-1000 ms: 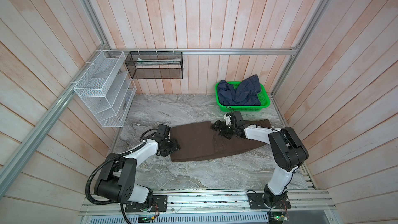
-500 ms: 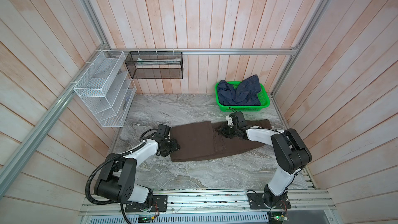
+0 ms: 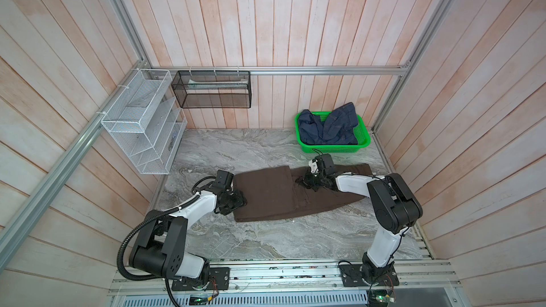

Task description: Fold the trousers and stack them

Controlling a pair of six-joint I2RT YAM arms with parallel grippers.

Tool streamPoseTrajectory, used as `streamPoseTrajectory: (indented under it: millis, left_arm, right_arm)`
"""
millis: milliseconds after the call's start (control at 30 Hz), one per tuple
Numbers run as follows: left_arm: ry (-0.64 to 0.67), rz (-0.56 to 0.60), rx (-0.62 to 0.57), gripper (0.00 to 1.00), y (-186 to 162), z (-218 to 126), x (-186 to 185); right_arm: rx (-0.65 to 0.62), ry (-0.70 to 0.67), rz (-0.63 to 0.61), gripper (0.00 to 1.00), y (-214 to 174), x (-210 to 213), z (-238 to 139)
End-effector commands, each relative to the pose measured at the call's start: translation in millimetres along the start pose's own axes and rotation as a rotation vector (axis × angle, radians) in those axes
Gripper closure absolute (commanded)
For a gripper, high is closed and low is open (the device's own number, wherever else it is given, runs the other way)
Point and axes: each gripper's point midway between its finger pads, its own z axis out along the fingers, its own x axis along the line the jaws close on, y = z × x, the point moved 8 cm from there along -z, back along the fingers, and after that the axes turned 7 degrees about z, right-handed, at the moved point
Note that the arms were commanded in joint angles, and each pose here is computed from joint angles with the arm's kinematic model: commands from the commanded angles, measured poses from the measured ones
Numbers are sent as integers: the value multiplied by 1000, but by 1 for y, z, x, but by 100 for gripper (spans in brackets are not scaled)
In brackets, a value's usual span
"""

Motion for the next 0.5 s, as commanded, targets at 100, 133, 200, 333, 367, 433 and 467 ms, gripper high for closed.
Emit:
streamPoseTrajectory:
  millis: [100,133,200,333,367,433,467]
  left_arm:
    - [86,-2,26,35,-4,5,14]
    - [90,-1,27,35,-4,5,14]
    - [99,1,33,36,-4,7,15]
    - [103,5,34,37,-3,7,15]
    - [104,6,32,37,-2,7,15]
    - [108,7,37,36,-3,7,16]
    - [109,7,37,37,-3,7,16]
  right_arm:
    - [-64,109,-15,100,21,37,-30]
    - [-76,119,-2,100,25,37,-34]
    - [-98,137,45,100,37,33,-40]
    - [-74,170,171,100,59,16,-34]
    - [-60,180,201,100,63,11,-30]
    - [-25,197,257,100,67,3,-21]
    - [-11,203,283,100,68,-1,-16]
